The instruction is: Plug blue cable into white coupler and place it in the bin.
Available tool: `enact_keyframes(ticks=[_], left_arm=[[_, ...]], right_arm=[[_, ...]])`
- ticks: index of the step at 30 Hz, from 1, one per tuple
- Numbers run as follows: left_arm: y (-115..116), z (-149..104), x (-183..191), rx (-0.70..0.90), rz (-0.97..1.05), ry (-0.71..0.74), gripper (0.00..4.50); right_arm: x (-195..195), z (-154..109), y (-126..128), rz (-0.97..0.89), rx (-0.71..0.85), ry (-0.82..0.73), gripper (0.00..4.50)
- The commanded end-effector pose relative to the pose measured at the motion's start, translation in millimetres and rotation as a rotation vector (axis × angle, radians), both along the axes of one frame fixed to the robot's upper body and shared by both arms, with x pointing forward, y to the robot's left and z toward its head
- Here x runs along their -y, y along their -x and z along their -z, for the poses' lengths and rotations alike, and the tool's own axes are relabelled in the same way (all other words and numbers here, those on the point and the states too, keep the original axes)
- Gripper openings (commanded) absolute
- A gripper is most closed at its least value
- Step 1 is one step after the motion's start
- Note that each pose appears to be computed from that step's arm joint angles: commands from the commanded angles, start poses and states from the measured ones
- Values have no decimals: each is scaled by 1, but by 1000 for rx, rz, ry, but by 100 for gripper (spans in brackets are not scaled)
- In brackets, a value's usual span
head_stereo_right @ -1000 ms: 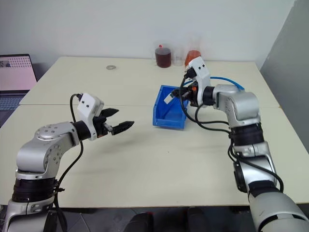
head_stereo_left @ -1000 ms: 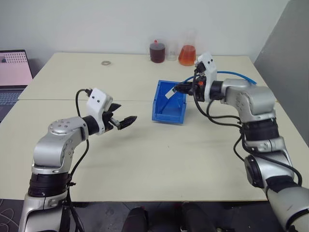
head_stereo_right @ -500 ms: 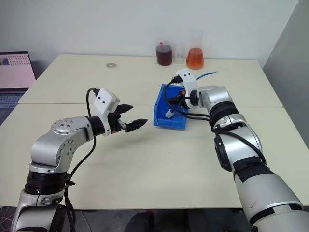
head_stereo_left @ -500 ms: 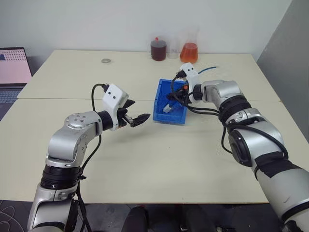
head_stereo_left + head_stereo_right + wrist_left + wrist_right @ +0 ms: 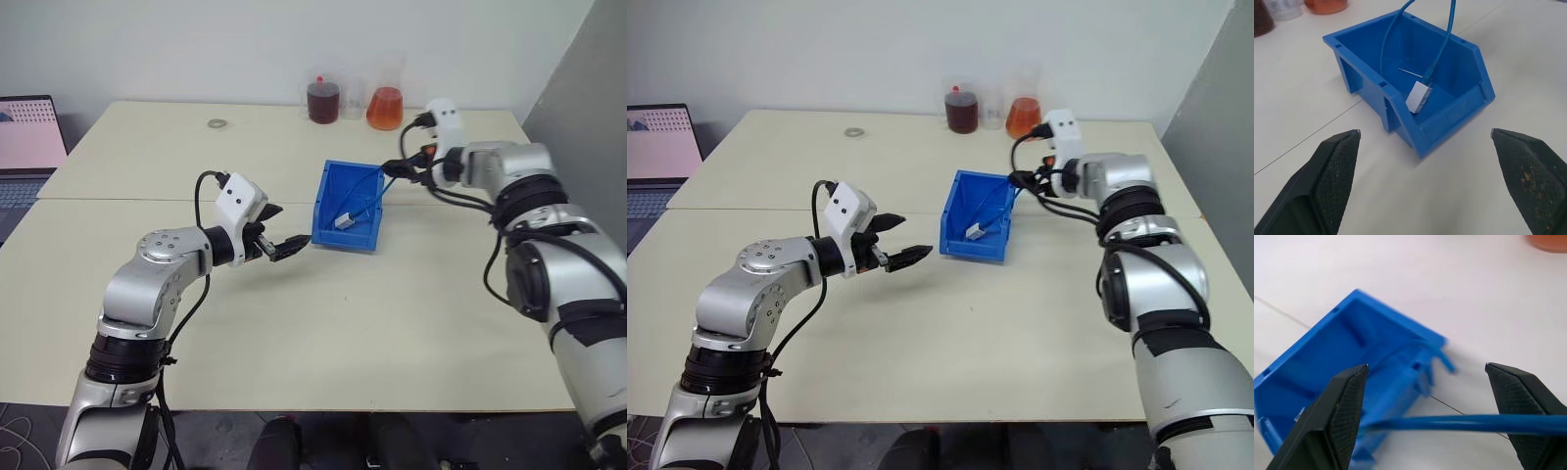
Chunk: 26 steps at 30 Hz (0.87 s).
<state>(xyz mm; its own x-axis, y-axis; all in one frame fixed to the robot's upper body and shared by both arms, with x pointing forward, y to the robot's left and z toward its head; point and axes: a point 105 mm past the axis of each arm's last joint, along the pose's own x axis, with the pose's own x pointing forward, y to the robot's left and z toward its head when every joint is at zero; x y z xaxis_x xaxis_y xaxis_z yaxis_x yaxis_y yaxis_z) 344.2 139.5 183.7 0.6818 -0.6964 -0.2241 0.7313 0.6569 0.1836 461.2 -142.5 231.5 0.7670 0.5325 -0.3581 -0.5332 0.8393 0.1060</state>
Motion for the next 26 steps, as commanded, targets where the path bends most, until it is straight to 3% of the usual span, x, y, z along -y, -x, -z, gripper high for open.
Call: enact_keyframes(ticks=[1, 7, 12, 15, 20, 26], left_arm=[[1, -5, -1, 36, 7, 7, 450], [1, -3, -3, 44, -15, 22, 450], [4, -5, -15, 63, -67, 66, 450], [8, -3, -30, 60, -101, 60, 450], [9, -4, -77, 104, -287, 23, 450], [15, -11, -104, 130, -374, 82, 450]], right_arm=[[-5, -18, 5, -71, 37, -8, 440], [23, -1, 20, -118, 63, 103, 446], [34, 7, 65, -314, 246, 277, 446], [29, 1, 91, -360, 359, 258, 446], [34, -1, 130, -280, 558, 212, 446], [46, 13, 160, -157, 553, 119, 446]])
